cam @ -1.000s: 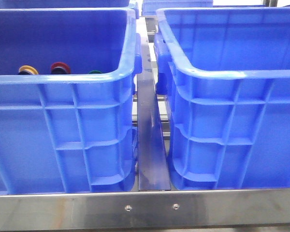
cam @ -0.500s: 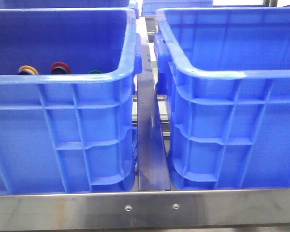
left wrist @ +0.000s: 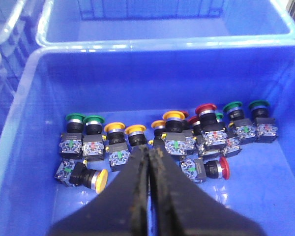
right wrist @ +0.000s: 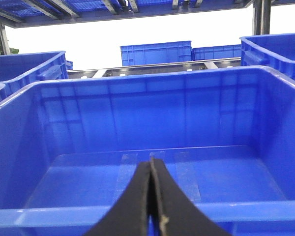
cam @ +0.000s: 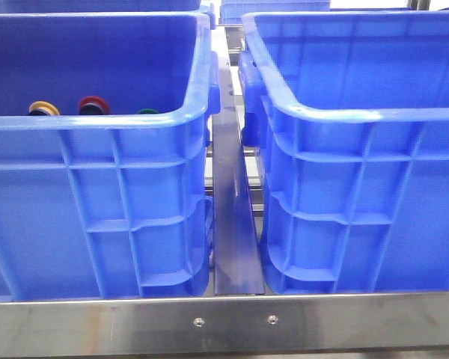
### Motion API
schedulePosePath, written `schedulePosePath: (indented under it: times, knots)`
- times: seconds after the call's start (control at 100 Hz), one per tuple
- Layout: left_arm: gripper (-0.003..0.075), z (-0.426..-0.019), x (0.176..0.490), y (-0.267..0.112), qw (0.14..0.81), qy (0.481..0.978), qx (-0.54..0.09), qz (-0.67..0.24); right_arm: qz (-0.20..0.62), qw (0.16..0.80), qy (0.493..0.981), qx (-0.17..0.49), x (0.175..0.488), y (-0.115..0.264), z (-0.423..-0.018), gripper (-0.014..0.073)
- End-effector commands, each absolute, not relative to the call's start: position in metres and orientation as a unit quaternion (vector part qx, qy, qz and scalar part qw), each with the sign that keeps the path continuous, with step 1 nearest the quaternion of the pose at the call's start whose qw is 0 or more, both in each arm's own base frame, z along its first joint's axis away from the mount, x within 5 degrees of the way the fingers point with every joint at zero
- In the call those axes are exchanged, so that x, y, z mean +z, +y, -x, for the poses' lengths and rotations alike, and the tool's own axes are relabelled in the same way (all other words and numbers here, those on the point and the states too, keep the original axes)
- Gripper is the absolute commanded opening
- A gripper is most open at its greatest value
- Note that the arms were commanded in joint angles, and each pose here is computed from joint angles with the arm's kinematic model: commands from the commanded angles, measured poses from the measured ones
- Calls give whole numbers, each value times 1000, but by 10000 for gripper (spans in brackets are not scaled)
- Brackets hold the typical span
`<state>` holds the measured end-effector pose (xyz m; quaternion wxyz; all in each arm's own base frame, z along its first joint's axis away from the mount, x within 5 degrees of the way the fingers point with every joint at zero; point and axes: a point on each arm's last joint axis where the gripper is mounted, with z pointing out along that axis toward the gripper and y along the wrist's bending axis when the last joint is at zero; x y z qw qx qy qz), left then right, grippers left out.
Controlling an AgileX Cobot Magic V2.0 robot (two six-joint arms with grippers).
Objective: Pick red and yellow buttons and place in box
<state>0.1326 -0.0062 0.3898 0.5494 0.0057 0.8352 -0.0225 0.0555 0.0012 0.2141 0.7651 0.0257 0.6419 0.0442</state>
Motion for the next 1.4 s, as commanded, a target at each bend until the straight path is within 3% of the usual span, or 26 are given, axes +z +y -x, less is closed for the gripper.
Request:
schedulePosePath:
  times: [0.0,0.1,0.16,0.26,0.38,0.45,0.67,0.83,1.15,1.39]
  knots:
    - [-20,-138,404,-7,581,814,-28,-2,-23,796,603,49,221,2,-52,-68]
    - [-7,-140,402,-7,575,818,-24,-8,-23,796,603,49,221,2,-52,-68]
    - [48,-139,402,-7,572,820,-20,-13,-23,796,603,49,221,2,-52,-68]
    - [234,-139,400,-7,564,825,-18,-16,-23,796,603,49,221,2,-52,-68]
    - [518,-138,399,-7,559,829,-18,-16,-23,796,603,49,221,2,-52,-68]
    - [585,-138,399,-7,559,829,-18,-16,-23,796,603,49,221,2,-52,-68]
    - [585,-145,395,-10,547,836,-42,-8,-23,796,603,49,221,2,-52,-68]
    - [576,-165,383,-21,503,861,-69,-22,-23,796,603,49,221,2,-52,-68]
    - [576,-230,365,-75,447,882,-132,-70,-23,796,603,49,221,2,-52,-68]
    - [576,-286,349,-101,409,900,-135,-73,-23,796,603,49,221,2,-52,-68]
